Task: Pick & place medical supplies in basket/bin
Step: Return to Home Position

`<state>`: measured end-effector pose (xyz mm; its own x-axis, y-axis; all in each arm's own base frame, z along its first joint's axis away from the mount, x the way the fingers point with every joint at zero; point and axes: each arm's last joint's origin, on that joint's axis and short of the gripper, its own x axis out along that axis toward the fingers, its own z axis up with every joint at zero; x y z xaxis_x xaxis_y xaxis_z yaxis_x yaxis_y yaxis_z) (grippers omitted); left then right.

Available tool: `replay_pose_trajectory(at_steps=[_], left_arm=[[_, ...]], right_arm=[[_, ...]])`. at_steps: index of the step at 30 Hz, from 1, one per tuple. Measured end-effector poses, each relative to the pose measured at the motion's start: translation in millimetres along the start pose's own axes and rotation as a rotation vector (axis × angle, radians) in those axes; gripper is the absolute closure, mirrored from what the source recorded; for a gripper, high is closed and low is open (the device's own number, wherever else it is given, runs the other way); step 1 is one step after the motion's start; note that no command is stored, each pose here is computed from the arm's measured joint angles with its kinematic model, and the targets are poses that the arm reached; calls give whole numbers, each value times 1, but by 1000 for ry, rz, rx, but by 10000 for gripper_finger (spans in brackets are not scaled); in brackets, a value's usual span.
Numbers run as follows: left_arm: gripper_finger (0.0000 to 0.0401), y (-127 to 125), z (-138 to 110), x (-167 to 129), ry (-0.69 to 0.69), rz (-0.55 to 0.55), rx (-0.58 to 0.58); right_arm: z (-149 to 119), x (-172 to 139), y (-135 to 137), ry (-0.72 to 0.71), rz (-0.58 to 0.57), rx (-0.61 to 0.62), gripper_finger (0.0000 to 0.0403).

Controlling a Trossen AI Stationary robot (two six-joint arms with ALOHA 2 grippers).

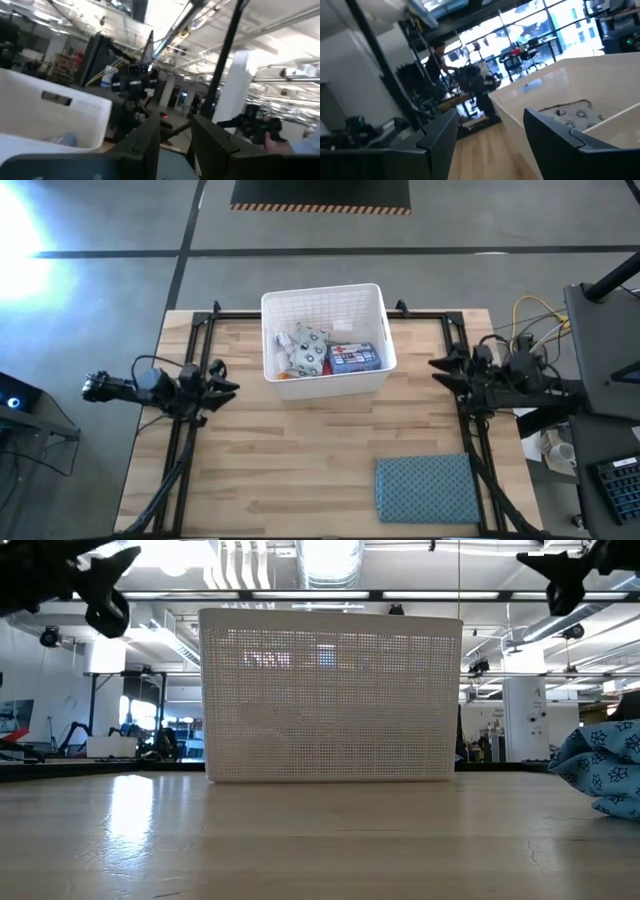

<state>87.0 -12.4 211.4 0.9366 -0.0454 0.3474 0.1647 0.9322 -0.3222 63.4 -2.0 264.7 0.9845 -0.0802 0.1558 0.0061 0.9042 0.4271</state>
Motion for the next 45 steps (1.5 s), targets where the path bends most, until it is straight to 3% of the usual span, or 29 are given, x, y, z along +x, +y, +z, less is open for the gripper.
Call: replay_pose_trajectory(at_steps=[7, 12, 18, 23, 33, 45], left_arm=[[309, 4, -1, 2, 5, 17, 17], [309, 9, -10, 2, 49, 8, -29], [309, 14, -16, 1, 80, 48, -49], [309, 16, -15, 1, 77, 68, -26], [309, 21, -15, 1, 62, 132, -9], [309, 23, -22, 5, 130, 158, -8]], right_arm=[[-7, -1, -3, -22, 12, -45, 186], [-14, 1, -8, -11, -42, -69, 186], [-41, 12, -17, -48, 65, -63, 186], [-72, 18, -30, -62, 75, -38, 186], [-79, 19, -33, 3, 64, -118, 186], [-95, 19, -40, 175, -5, -105, 186]])
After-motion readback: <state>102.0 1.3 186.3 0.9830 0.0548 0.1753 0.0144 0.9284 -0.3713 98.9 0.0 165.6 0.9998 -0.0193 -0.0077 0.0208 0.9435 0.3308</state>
